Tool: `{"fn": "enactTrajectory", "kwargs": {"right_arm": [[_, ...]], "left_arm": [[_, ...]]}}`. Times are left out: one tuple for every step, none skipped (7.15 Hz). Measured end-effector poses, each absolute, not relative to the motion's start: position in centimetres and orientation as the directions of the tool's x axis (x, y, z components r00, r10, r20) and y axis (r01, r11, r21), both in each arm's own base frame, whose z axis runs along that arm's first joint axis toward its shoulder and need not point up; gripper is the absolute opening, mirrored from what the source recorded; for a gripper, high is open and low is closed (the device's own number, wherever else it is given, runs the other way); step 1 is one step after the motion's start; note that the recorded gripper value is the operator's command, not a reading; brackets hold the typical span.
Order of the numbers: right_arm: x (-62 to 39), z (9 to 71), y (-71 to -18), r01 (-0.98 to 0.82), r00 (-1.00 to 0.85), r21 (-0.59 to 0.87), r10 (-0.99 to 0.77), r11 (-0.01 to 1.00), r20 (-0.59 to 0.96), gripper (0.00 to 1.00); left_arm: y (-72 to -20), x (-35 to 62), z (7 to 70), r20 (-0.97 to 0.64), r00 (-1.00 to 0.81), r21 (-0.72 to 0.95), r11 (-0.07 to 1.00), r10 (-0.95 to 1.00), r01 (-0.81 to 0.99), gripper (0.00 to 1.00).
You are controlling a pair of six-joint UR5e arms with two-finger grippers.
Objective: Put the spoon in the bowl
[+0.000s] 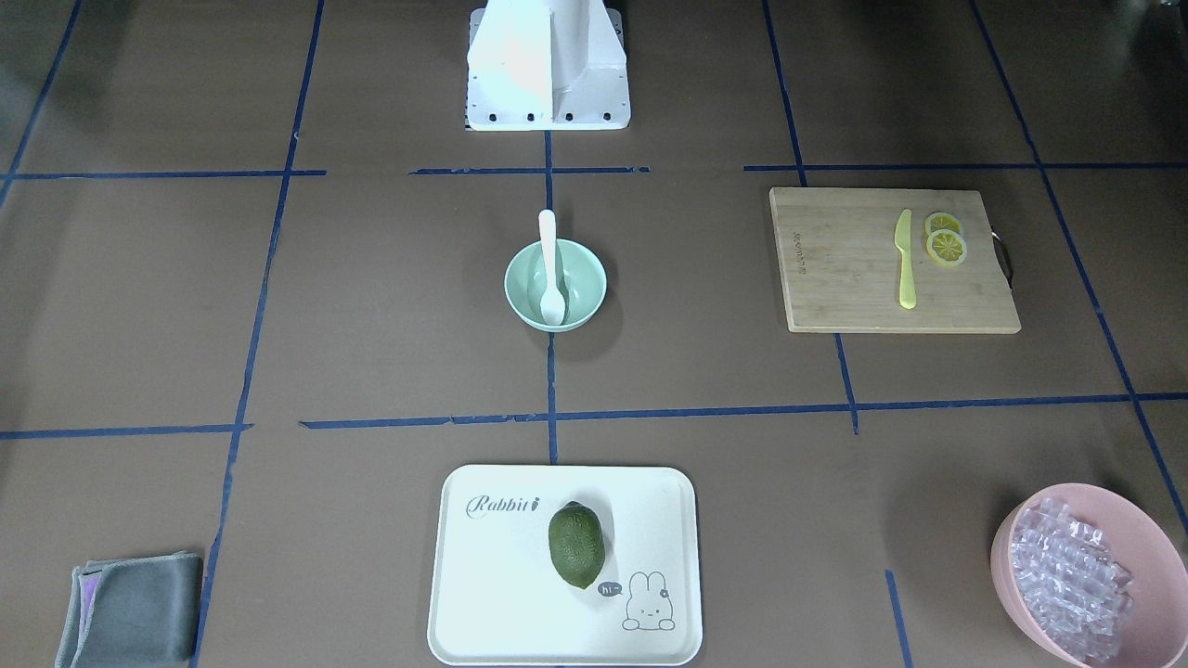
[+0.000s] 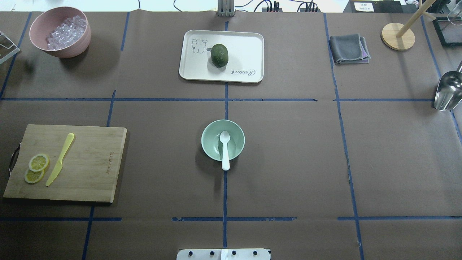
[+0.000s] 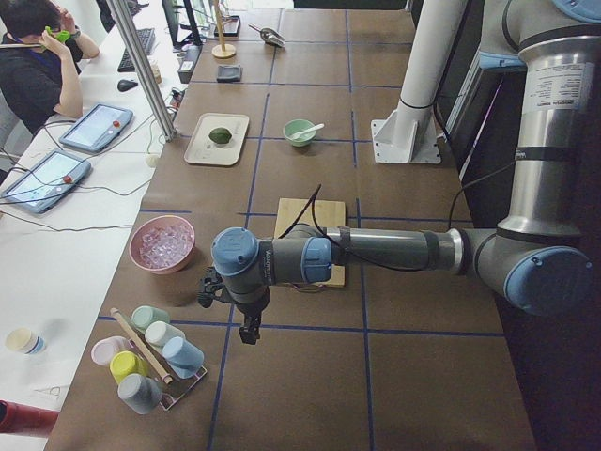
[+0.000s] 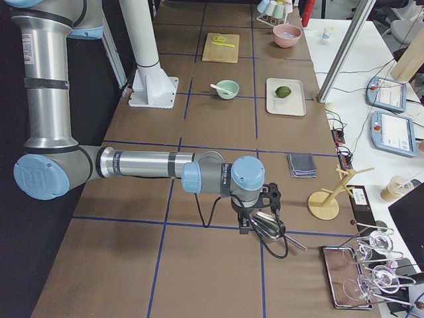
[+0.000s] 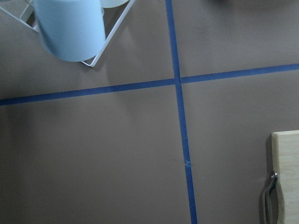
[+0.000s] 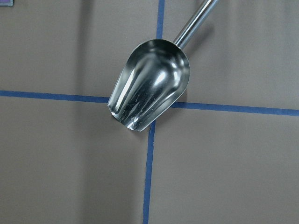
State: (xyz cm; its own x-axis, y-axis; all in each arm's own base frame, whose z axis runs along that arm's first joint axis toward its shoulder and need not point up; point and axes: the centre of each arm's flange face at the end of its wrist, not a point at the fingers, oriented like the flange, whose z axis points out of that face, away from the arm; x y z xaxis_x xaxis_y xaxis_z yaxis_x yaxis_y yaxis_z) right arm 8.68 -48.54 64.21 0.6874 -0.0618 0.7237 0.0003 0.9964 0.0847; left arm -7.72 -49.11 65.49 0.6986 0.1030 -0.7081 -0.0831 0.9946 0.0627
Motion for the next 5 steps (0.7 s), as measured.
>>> {"fn": "enactTrajectory", "kwargs": {"right_arm": [[8.68,64.23,-48.54,0.000,0.687,0.084,-0.061,0.996,0.724,1.00],[8.68,64.36,-48.52,0.001,0.687,0.081,-0.060,0.997,0.724,1.00],[8.68,64.45,-48.51,0.001,0.687,0.079,-0.058,0.997,0.724,1.00],[8.67,64.54,-48.49,0.001,0.687,0.078,-0.057,0.997,0.724,1.00],[8.67,64.63,-48.48,0.001,0.687,0.076,-0.056,0.997,0.725,1.00]], "left_arm": [[-48.75,-7.79,65.84,-0.714,0.694,0.054,0.995,0.093,-0.079,1.00],[-48.36,-7.77,66.12,-0.723,0.686,0.046,0.996,0.085,-0.075,1.00],[-48.15,-7.74,66.36,-0.727,0.682,0.040,0.997,0.079,-0.073,1.00],[-47.95,-7.74,66.63,-0.729,0.681,0.033,0.997,0.073,-0.072,1.00],[-47.76,-7.73,66.80,-0.729,0.681,0.029,0.997,0.070,-0.071,1.00]]}}
